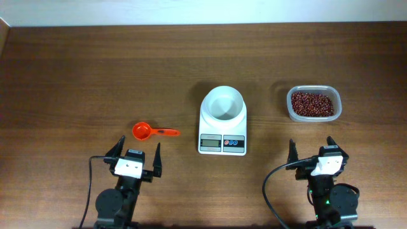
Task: Scoop and weigh 50g on scale
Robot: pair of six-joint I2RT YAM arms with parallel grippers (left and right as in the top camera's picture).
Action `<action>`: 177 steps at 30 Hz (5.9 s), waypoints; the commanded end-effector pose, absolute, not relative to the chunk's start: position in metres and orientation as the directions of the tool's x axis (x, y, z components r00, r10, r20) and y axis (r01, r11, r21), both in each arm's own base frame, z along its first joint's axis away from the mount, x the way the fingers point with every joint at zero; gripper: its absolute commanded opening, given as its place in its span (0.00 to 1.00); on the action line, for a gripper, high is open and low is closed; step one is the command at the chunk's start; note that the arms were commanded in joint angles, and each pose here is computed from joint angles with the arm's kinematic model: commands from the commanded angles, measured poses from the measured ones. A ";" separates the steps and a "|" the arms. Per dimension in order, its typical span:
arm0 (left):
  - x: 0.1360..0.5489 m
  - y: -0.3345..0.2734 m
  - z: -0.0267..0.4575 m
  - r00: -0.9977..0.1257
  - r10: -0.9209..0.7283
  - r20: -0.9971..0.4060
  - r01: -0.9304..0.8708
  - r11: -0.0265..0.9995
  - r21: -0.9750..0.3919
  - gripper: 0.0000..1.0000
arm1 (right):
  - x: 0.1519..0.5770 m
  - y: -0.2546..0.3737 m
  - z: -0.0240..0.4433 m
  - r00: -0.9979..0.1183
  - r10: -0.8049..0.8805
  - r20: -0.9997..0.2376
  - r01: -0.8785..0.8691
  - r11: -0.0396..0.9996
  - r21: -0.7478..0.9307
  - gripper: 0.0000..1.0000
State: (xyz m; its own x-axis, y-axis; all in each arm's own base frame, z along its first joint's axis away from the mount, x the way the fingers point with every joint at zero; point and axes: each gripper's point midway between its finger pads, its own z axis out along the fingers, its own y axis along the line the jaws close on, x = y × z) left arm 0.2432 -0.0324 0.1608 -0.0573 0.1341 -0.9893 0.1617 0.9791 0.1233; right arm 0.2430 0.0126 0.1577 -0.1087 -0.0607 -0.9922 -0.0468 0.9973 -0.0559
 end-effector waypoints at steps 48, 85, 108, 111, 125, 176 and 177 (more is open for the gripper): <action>0.229 -0.040 0.203 -0.055 0.016 -0.998 0.202 0.979 0.004 0.99 | 0.243 0.011 0.155 -0.108 -0.056 -0.993 -0.042 0.998 -0.051 0.99; 0.201 -0.038 0.240 -0.110 0.001 -0.994 0.204 0.979 -0.022 0.99 | 0.243 0.011 0.155 -0.108 -0.056 -0.993 -0.042 0.998 -0.052 0.99; 0.238 -0.054 0.245 -0.340 0.022 -0.940 0.262 0.962 -0.072 0.99 | 0.243 0.011 0.155 -0.108 -0.056 -0.993 -0.042 0.998 -0.052 0.99; 0.238 -0.056 0.245 -0.344 0.022 -0.939 0.273 0.959 -0.077 0.99 | 0.243 0.011 0.155 -0.108 -0.056 -0.993 -0.042 0.998 -0.051 0.99; 0.233 -0.056 0.240 -0.406 0.028 -0.914 0.269 0.959 -0.090 0.99 | 0.243 0.011 0.155 -0.108 -0.056 -0.993 -0.042 0.998 -0.051 0.99; 0.265 -0.064 0.191 -0.805 -0.100 -0.585 0.093 0.952 -0.291 0.99 | 0.243 0.011 0.155 -0.108 -0.056 -0.993 -0.042 0.998 -0.051 0.99; 0.266 -0.064 0.193 -0.808 -0.100 -0.581 0.091 0.952 -0.291 0.99 | 0.243 0.011 0.155 -0.108 -0.056 -0.993 -0.042 0.998 -0.051 0.99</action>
State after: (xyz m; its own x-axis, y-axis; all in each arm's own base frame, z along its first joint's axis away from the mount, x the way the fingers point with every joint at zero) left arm 0.2573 -0.0686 0.1796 -0.8172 -0.0642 -0.5728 0.1342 0.9452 -0.2975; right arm 0.2430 0.0126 0.1577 -0.1087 -0.0607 -0.9922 -0.0468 0.9973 -0.0559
